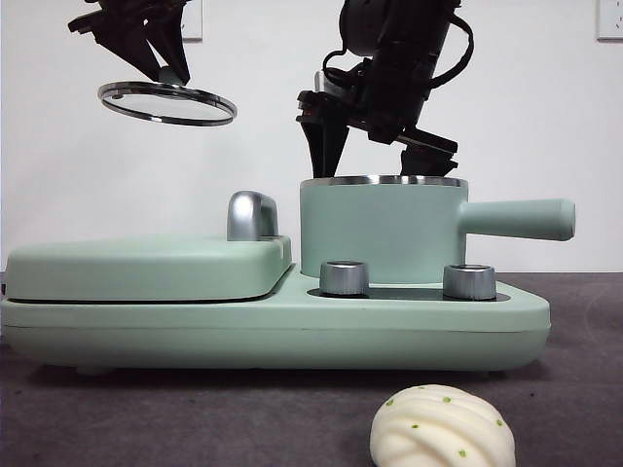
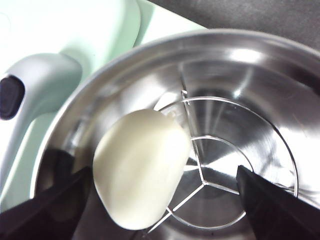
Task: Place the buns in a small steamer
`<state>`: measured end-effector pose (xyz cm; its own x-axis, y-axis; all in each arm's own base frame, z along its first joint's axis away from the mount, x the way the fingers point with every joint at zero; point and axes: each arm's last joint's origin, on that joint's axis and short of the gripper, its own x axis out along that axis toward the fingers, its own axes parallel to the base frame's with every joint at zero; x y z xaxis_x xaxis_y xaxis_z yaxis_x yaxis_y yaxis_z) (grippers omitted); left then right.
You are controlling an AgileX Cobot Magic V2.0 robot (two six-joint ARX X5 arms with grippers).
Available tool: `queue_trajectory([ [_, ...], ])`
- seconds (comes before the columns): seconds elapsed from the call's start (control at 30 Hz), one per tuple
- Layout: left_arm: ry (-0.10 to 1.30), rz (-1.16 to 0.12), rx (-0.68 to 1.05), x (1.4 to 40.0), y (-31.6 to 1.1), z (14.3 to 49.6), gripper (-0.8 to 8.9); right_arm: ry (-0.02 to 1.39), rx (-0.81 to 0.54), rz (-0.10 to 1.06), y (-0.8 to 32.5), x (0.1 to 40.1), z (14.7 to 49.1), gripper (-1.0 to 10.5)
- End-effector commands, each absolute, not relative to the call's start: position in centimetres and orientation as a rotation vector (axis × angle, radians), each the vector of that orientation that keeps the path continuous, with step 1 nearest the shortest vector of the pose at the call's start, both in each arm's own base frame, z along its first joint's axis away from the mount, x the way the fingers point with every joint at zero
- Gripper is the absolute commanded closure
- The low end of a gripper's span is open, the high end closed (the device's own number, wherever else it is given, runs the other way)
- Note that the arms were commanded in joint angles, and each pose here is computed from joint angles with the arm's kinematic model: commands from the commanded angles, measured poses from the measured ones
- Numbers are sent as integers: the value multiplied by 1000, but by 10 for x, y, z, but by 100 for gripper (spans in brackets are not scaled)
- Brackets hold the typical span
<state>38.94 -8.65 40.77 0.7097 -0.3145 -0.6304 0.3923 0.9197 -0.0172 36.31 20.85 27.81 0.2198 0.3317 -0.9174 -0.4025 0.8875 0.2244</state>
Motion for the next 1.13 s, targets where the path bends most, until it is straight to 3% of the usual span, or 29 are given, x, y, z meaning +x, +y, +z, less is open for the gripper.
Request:
queue_trajectory([
  [0.03, 603, -397, 119, 387, -86, 423, 756, 1236, -76, 522, 213, 367, 279, 481],
  [0.17, 604, -397, 119, 387, -86, 423, 756, 1209, -71, 526, 213, 368, 292, 480],
  [0.37, 605, -397, 119, 387, -86, 423, 756, 1154, -68, 531, 208, 362, 338, 480],
  [0.67, 607, -398, 118, 387, -86, 423, 756, 1171, -162, 425, 188, 322, 382, 480],
  [0.9, 608, -398, 118, 387, -86, 423, 756, 1080, -157, 469, 169, 269, 420, 480],
  [1.13, 609, -401, 118, 387, -88, 423, 756, 966, -232, 478, 152, 192, 420, 480],
])
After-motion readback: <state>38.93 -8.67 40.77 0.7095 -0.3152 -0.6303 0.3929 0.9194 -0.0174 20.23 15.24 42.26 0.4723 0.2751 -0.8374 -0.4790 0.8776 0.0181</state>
